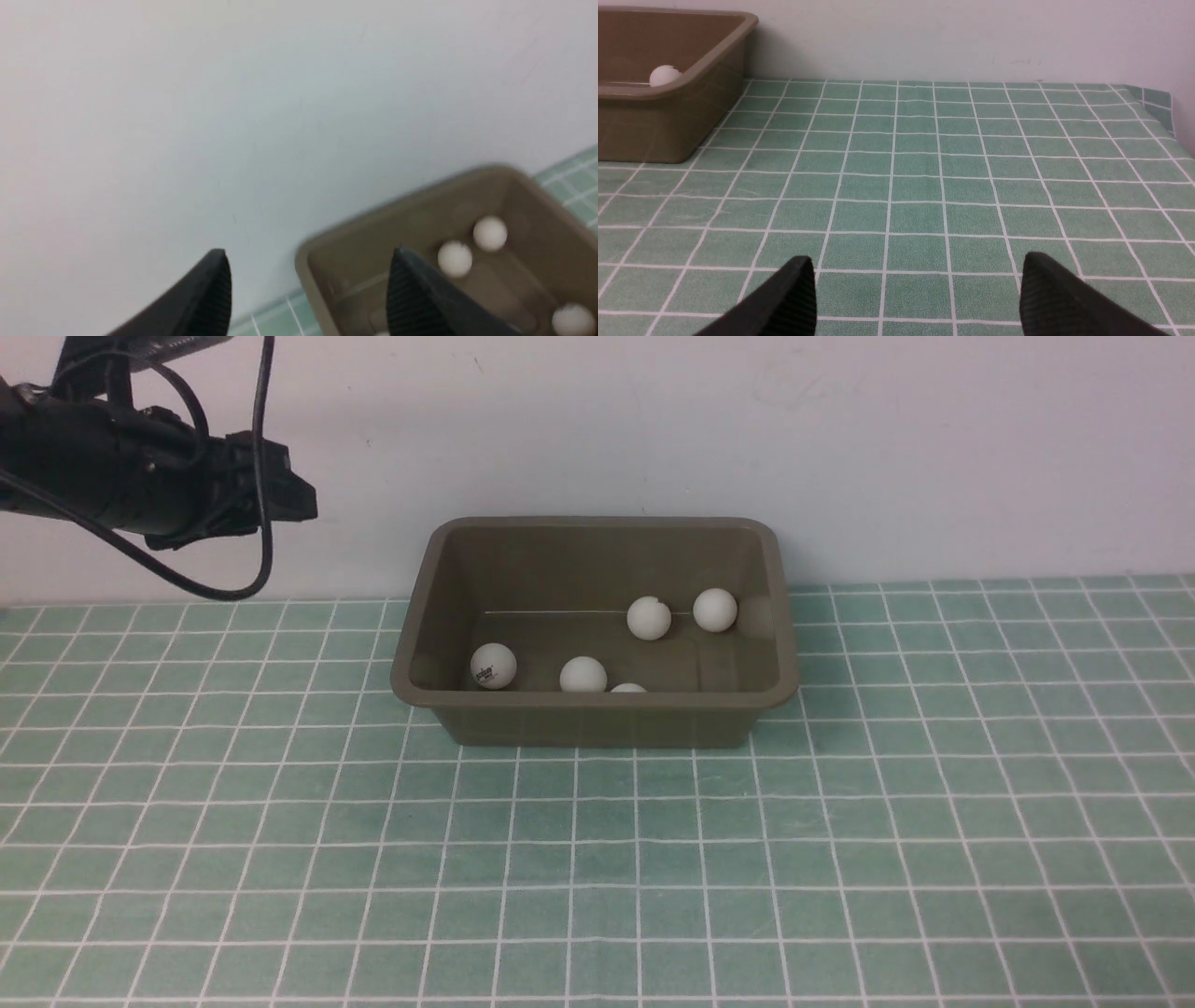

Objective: Put the table tennis balls in the box on the green coffee tablecloth.

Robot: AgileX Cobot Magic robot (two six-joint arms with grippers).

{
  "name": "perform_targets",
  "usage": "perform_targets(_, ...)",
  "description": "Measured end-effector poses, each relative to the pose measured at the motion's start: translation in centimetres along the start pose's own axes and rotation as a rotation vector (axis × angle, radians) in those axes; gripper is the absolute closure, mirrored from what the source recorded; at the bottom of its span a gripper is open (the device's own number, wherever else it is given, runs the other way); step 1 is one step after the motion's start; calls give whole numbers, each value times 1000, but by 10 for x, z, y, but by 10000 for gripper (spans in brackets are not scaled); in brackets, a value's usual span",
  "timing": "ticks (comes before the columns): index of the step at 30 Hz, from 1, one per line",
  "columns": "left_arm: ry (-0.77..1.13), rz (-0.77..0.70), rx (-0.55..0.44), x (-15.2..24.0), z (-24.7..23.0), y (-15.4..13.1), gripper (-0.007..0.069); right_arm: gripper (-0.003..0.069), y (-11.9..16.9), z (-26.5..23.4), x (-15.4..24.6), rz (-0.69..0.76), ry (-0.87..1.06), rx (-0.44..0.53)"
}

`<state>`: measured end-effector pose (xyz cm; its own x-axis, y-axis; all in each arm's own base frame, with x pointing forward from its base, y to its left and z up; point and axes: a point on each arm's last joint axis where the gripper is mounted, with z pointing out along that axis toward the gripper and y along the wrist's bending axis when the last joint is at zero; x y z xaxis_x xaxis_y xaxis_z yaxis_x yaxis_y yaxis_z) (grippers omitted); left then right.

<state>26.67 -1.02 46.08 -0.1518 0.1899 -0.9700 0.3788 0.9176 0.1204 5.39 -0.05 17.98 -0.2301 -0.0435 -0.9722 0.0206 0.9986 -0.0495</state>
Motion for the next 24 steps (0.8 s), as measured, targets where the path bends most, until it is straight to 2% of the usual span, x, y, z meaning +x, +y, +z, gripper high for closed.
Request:
perform_targets(4,-82,79,33,-25,-73,-37,220,127,0,0,0,0,0,0)
perform_targets(9,-125,131,66,-16,-138,-77,220,127,0,0,0,0,0,0)
perform_targets(13,-100,133,48,27,-159,-97,220,127,0,0,0,0,-1,0)
perform_targets(15,-59,108,11,62,-154,-98,220,127,0,0,0,0,-1,0)
perform_targets(19,-15,18,-153,147,-132,-90,220,127,0,0,0,0,-1,0)
perform_targets(22,-48,-78,-303,200,-125,-84,220,127,0,0,0,0,-1,0)
perform_targets(24,-73,-156,-366,235,-125,-86,220,127,0,0,0,0,-2,0)
